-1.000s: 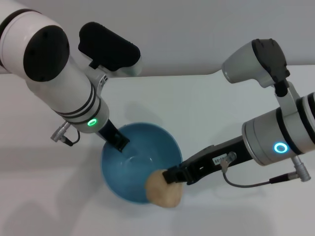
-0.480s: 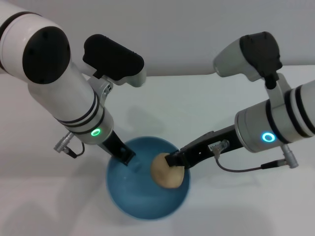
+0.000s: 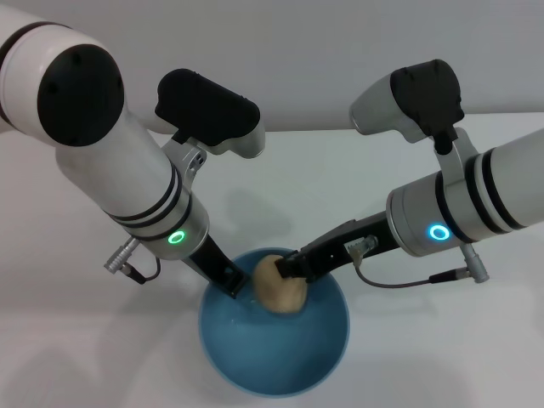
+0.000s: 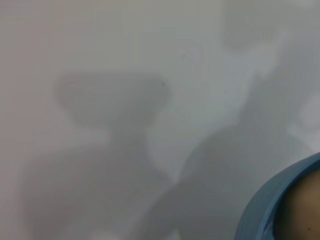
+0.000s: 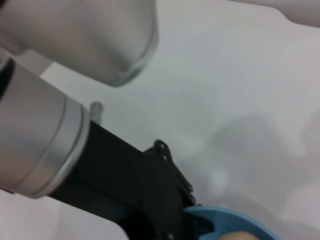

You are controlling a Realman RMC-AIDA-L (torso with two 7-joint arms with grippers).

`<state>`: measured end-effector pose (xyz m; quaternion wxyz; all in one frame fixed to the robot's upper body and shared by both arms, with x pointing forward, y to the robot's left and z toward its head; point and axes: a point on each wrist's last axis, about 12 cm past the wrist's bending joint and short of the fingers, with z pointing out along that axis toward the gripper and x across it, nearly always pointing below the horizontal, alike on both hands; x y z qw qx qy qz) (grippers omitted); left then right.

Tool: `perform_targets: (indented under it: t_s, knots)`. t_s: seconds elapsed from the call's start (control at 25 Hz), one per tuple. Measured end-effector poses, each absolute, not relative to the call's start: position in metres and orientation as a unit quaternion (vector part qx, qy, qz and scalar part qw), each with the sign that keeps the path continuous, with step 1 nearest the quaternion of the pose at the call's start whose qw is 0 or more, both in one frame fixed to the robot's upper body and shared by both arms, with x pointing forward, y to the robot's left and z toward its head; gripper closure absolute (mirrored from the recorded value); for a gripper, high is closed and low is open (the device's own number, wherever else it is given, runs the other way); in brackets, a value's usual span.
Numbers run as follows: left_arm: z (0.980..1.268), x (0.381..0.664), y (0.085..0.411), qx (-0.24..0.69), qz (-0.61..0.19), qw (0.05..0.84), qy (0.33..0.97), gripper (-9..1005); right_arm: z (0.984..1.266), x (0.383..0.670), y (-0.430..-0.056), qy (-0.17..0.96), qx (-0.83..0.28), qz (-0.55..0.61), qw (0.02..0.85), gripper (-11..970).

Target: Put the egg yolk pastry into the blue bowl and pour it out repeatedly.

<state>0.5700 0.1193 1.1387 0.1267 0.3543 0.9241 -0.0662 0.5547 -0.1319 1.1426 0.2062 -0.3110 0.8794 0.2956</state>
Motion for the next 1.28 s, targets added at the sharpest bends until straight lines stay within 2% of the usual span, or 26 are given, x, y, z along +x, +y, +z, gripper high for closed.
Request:
perform_targets:
  t_s: [0.32,0.56,0.68,0.8,1.04,1.28]
  knots:
    - [1.139,0.571,0.119,0.353,-0.069,0.13,0.924,998,1.145,0.549,-0.128,0.865,-0.329,0.317,0.205,856]
    - [1.14,0.573,0.117,0.353,-0.072,0.142,0.922,998,1.16,0.546,-0.142,0.868,-0.294,0.328,0.23,658]
    - [1.14,0.575,0.117,0.352,-0.076,0.157,0.92,998,1.177,0.542,-0.161,0.867,-0.264,0.326,0.269,620]
    - [1.138,0.579,0.119,0.346,-0.087,0.185,0.916,997,1.181,0.54,-0.189,0.88,-0.201,0.318,0.29,594]
    - [1.134,0.584,0.126,0.317,-0.131,0.242,0.907,997,1.15,0.54,-0.229,0.913,-0.086,0.312,0.247,596]
    - [1.136,0.587,0.132,0.302,-0.159,0.259,0.904,997,1.128,0.536,-0.237,0.935,-0.053,0.286,0.204,598]
